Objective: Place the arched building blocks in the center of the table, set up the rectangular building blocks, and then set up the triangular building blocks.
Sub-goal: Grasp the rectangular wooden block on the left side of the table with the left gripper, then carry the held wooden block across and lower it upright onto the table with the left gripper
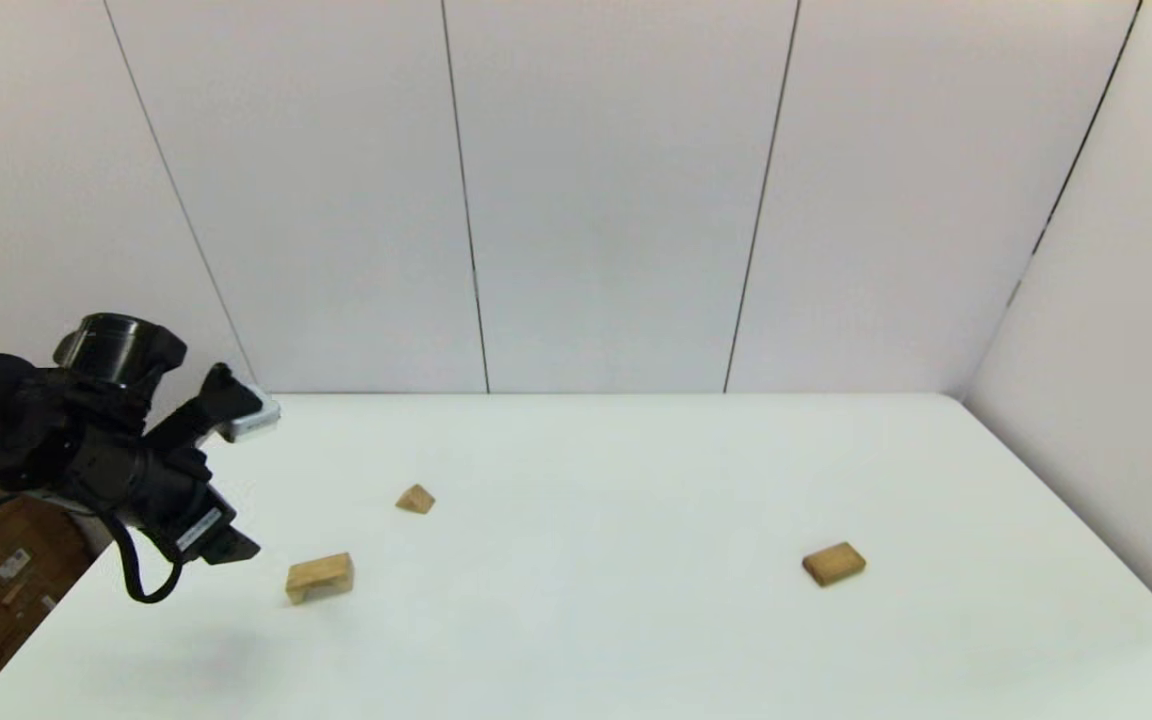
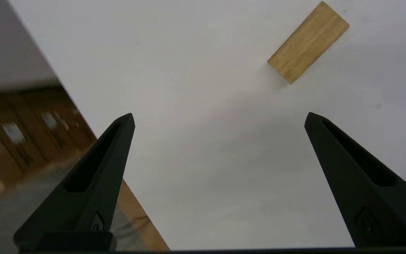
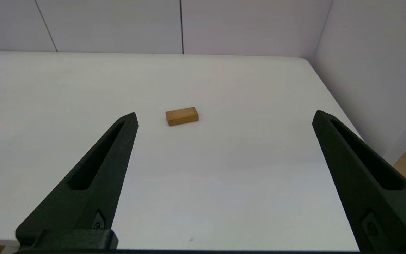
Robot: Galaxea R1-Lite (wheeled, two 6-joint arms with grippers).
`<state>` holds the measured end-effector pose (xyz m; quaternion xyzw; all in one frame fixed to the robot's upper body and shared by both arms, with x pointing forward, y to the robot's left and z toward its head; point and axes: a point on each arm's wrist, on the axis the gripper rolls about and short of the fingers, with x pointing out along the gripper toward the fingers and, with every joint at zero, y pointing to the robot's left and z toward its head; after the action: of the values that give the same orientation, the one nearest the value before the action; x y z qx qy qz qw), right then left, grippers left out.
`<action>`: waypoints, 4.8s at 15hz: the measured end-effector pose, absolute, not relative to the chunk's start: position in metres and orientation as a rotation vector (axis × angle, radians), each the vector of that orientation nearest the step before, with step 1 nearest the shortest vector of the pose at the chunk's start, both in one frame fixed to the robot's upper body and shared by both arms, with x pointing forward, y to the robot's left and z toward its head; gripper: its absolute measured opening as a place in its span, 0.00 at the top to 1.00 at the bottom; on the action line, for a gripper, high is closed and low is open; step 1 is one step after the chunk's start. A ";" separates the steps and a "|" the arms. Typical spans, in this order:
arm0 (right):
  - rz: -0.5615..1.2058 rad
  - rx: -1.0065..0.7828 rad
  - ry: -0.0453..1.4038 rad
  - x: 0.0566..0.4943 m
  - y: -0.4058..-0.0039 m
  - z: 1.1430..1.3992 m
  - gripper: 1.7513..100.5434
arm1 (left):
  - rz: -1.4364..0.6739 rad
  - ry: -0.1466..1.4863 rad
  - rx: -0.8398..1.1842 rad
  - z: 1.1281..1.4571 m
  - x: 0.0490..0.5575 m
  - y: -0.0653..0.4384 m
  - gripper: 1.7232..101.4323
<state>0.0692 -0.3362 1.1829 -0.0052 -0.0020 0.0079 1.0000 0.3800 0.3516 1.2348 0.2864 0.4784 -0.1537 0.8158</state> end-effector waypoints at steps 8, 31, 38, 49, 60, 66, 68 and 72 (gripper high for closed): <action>0.016 -0.010 -0.004 0.069 -0.336 1.183 0.03 | -0.666 1.105 0.717 1.216 0.403 0.310 0.04; 0.016 -0.010 -0.004 0.069 -0.336 1.183 0.03 | -0.840 1.272 0.784 1.151 0.438 0.306 0.28; 0.015 -0.010 -0.004 0.069 -0.336 1.183 0.03 | -0.834 1.290 0.769 1.139 0.441 0.309 0.75; 0.015 -0.010 -0.004 0.069 -0.336 1.183 0.03 | -0.898 1.073 0.711 1.187 0.438 0.294 0.75; 0.016 -0.010 -0.003 0.069 -0.336 1.183 0.03 | -1.207 0.661 0.977 1.221 0.419 0.158 0.75; 0.016 -0.010 -0.004 0.069 -0.336 1.183 0.03 | -1.341 0.642 1.076 1.196 0.406 0.091 0.75; 0.015 -0.010 -0.004 0.069 -0.336 1.183 0.03 | -1.362 0.678 1.102 1.189 0.404 0.080 0.75; 0.016 -0.010 -0.004 0.069 -0.336 1.183 0.03 | -1.395 0.766 1.132 1.179 0.402 0.068 0.75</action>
<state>0.0692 -0.3362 1.1829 -0.0050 -0.0020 0.0079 1.0000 0.4021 0.0679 1.1787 0.4804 0.3249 -0.5917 0.5599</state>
